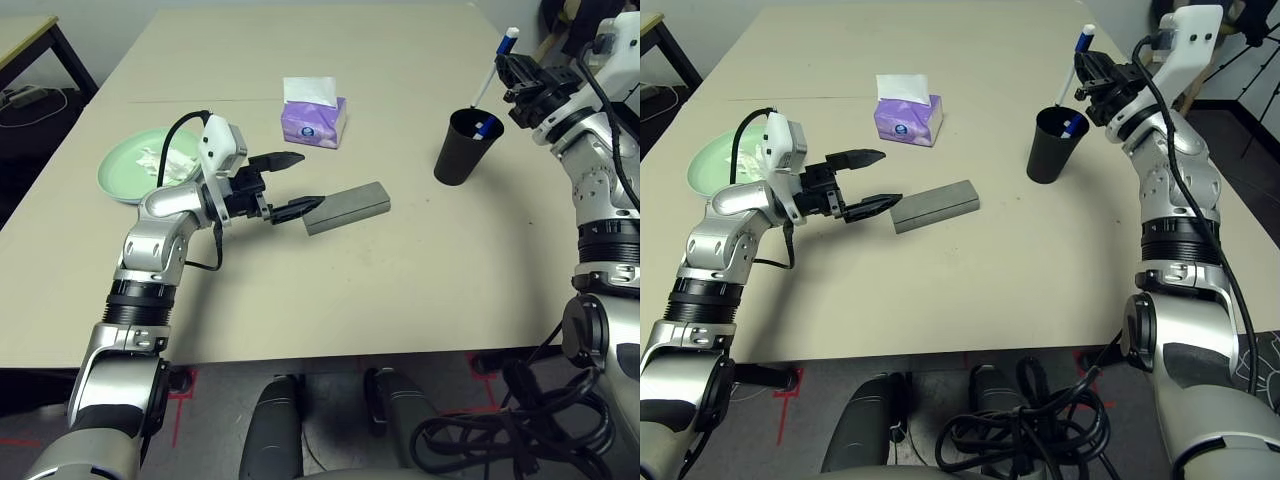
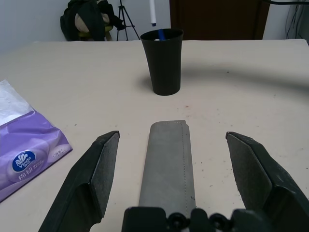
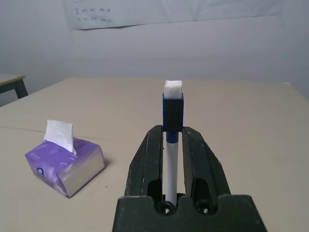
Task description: Organize and tidy the items on the table.
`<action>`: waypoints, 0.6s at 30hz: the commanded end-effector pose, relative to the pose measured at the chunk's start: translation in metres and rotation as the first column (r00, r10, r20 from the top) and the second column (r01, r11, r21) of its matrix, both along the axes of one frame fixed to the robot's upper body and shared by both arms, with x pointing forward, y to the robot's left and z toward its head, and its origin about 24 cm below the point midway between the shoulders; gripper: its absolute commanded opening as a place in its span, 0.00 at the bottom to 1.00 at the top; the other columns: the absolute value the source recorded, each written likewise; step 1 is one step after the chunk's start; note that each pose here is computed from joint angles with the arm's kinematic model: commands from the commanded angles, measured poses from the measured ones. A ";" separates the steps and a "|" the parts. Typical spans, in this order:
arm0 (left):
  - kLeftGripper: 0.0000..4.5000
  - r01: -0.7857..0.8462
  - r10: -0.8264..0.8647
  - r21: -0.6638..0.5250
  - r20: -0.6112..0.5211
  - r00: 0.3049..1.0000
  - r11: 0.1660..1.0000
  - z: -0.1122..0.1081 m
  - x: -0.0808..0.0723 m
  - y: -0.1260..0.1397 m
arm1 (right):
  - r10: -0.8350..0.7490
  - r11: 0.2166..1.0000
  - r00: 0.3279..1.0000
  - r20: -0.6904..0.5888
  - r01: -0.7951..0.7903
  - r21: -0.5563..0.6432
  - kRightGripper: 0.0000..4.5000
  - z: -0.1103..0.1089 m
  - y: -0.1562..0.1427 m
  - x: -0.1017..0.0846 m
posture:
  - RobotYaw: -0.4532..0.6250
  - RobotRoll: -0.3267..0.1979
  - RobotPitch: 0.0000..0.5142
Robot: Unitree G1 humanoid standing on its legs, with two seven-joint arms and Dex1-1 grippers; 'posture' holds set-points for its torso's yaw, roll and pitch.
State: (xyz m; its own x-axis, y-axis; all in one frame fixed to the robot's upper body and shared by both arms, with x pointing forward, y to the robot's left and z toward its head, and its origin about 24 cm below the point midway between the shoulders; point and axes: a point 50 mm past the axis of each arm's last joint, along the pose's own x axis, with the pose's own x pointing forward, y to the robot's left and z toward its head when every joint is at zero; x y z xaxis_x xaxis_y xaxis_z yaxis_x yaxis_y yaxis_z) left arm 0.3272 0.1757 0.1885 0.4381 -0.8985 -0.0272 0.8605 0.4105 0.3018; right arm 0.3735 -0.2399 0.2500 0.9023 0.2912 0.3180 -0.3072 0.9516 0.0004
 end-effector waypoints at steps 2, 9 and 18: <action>1.00 -0.018 0.018 0.003 -0.015 1.000 1.000 -0.004 0.000 0.005 | -0.019 0.999 1.000 -0.013 0.019 -0.032 0.09 -0.002 0.000 -0.002 | 0.43 0.62 0.19; 1.00 -0.031 0.031 -0.005 -0.014 0.999 1.000 -0.004 0.000 0.006 | -0.035 0.999 0.999 -0.023 0.034 -0.029 0.66 -0.003 0.002 -0.002 | 0.43 0.62 0.19; 1.00 -0.082 0.082 -0.045 0.000 0.997 0.996 -0.002 0.003 0.009 | 0.073 0.997 0.996 0.056 -0.073 0.004 0.99 0.001 0.010 -0.006 | 0.43 0.62 0.20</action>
State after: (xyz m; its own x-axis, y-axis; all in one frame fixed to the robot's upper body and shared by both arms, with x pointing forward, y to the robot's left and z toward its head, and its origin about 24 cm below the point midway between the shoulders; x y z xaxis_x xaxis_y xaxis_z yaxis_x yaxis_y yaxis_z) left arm 0.3289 0.1813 0.1918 0.4874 -0.8732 0.0043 0.8314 0.4656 0.3034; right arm 0.3718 -0.2356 0.2484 0.8988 0.3029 0.3169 -0.3185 0.9479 -0.0026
